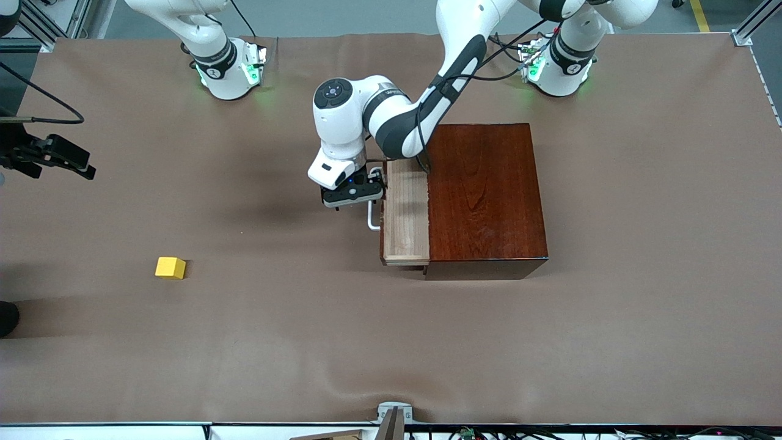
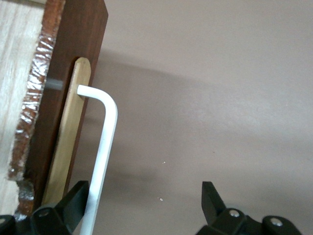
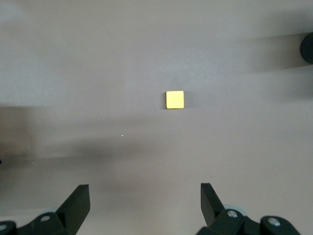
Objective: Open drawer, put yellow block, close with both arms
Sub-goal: 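Pull the drawer handle outward with the left gripper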
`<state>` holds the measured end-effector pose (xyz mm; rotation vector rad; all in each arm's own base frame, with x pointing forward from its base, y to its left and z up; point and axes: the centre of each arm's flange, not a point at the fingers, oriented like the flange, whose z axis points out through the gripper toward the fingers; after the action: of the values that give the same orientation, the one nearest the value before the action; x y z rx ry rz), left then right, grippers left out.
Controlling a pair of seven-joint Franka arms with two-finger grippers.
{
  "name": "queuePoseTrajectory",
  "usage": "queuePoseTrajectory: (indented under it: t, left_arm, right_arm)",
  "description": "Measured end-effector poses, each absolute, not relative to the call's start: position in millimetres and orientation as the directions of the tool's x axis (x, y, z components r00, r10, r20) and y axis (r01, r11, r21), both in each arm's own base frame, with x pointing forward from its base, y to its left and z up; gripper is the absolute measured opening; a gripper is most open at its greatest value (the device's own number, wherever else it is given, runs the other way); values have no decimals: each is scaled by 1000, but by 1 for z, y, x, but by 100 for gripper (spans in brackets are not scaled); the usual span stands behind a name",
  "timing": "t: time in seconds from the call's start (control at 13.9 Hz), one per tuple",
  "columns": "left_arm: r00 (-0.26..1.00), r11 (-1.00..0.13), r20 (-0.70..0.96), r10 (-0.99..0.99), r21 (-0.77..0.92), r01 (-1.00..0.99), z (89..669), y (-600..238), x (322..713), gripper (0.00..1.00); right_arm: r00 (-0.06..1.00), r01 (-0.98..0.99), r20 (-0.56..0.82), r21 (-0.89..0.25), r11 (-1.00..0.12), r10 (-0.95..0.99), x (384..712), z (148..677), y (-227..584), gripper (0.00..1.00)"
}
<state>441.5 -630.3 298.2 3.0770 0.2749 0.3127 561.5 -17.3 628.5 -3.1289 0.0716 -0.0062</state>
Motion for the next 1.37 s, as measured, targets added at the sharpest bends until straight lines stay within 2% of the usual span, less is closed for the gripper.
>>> queuePoseTrajectory:
  t: [0.79, 1.37]
  left_arm:
    - [965, -984, 195, 177, 71, 166, 301, -633, 440, 100]
    - [965, -982, 186, 187, 62, 178, 330, -630, 440, 100]
  right_arm:
    - [999, -45, 15, -12, -999, -45, 562, 632, -17, 100]
    - [999, -48, 18, -11, -999, -48, 561, 636, -20, 100]
